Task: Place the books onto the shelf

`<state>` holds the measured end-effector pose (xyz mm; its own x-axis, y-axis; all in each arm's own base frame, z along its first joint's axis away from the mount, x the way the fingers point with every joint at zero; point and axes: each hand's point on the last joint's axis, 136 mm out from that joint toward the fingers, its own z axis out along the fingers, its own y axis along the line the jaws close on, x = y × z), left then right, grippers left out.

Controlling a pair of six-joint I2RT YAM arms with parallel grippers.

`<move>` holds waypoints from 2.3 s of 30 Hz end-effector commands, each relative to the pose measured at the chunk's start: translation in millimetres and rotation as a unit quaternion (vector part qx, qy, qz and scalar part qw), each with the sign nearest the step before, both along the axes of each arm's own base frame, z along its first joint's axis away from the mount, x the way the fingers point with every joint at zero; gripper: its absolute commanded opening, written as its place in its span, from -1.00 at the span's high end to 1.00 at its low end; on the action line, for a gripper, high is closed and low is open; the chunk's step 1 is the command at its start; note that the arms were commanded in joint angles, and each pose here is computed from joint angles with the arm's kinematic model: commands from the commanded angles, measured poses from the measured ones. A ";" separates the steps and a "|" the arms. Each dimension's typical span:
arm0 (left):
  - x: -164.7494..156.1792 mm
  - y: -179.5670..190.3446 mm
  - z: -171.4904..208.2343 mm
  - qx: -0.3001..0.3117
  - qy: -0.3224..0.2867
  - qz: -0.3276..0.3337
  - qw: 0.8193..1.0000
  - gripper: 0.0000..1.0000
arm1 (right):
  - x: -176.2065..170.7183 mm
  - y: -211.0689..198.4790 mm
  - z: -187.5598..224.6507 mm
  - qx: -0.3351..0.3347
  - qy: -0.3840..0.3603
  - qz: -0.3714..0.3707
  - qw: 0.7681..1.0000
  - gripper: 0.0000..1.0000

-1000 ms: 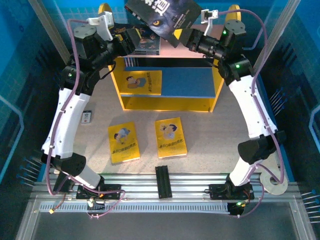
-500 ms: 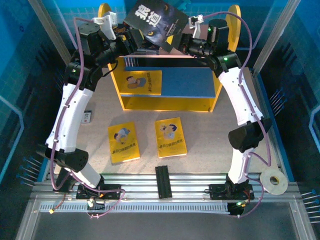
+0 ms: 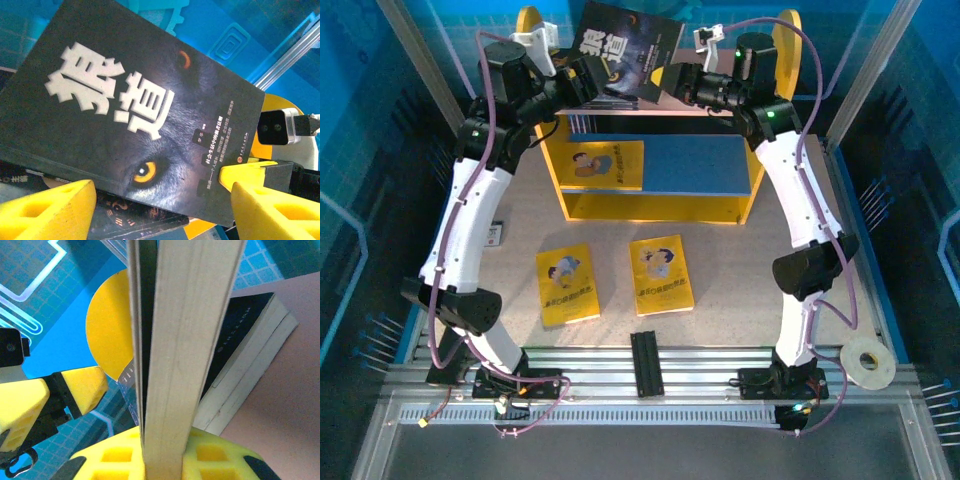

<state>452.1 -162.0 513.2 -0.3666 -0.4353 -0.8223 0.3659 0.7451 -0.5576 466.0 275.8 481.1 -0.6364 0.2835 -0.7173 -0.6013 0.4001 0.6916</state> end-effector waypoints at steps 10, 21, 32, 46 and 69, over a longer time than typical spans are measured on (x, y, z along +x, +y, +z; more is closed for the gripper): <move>-2.4 20.8 15.7 0.002 -0.020 0.017 1.000 -0.45 | -5.5 -12.9 32.4 0.043 -0.031 0.052 0.997 0.80; -1.7 37.5 9.3 0.015 -0.009 0.037 0.999 -0.45 | -11.2 -12.6 32.3 0.053 -0.018 0.105 0.993 0.80; 9.2 46.8 -6.6 0.024 0.011 0.046 0.999 -0.50 | -19.8 -5.1 30.4 0.056 -0.013 0.139 0.989 0.78; 16.5 46.9 -23.4 0.032 0.031 0.045 0.998 -0.50 | -10.1 -0.7 18.8 0.054 0.005 0.136 0.989 0.44; 5.1 49.1 -21.1 0.040 0.028 0.045 0.998 -0.51 | -1.3 -1.9 5.3 0.037 0.019 0.114 0.993 0.50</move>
<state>468.0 -118.5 485.6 -0.3887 -0.4210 -0.8196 0.2574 0.8045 -0.5353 470.9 270.3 473.9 -0.7440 0.1921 -0.6400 -0.5984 0.2348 0.7661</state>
